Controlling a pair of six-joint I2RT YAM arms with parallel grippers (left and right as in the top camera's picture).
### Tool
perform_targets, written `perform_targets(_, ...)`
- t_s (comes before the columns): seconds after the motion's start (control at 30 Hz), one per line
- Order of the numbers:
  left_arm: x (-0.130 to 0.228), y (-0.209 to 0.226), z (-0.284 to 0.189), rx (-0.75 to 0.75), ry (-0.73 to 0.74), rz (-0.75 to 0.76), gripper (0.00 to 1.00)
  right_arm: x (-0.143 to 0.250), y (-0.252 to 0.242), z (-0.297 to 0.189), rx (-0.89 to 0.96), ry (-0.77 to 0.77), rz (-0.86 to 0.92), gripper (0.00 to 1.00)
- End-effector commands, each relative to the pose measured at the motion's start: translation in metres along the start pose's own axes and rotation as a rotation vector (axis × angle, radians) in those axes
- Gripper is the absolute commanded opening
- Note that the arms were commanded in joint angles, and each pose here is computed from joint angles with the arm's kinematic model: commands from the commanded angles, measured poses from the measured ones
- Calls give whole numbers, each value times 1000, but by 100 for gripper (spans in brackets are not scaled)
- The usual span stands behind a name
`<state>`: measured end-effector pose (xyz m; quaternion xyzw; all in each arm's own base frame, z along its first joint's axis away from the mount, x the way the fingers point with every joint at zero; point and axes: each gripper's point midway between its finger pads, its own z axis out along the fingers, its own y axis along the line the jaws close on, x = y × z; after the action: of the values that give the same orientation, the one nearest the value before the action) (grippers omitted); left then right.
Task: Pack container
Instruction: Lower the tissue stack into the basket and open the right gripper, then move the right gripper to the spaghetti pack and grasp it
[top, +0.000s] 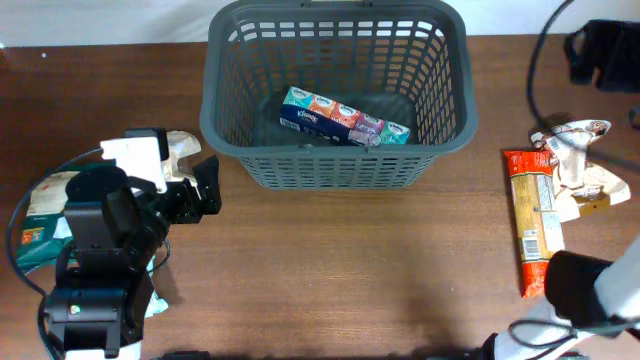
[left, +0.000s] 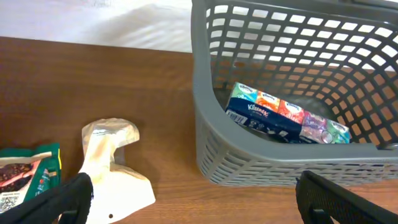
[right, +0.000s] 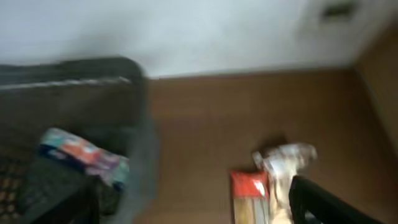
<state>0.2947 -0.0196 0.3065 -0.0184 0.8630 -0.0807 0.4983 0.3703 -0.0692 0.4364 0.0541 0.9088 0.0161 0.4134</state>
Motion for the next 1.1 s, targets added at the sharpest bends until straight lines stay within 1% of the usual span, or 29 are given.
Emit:
perform_targets(0.0,-1,-2,-2,13,3,36,99,31,-30,42,67,177,108,91)
perform_targets(0.2,3,-2,2,11,23,33,99,88,-70,85,254,432,108,91)
perform_targets(0.27,4,-1,5,10,35,31,99,123,-83,100,317,573,96,91)
perform_targets(0.33,5,0,8,9,43,30,99,148,-86,110,323,664,94,91)
perform_targets(0.4,7,0,11,8,55,28,99,166,-87,122,317,720,95,91)
perform_targets(0.6,13,2,22,5,94,23,99,226,-94,171,310,821,78,91)
perform_targets(0.77,17,4,29,3,116,19,99,270,-95,195,250,889,-34,91)
perform_targets(0.8,18,4,30,2,119,19,99,276,-95,197,237,898,-58,91)
perform_targets(0.93,21,5,34,0,137,16,99,307,-92,202,155,965,-188,97)
perform_targets(1.07,23,5,35,0,146,15,99,318,-94,211,156,958,-204,96)
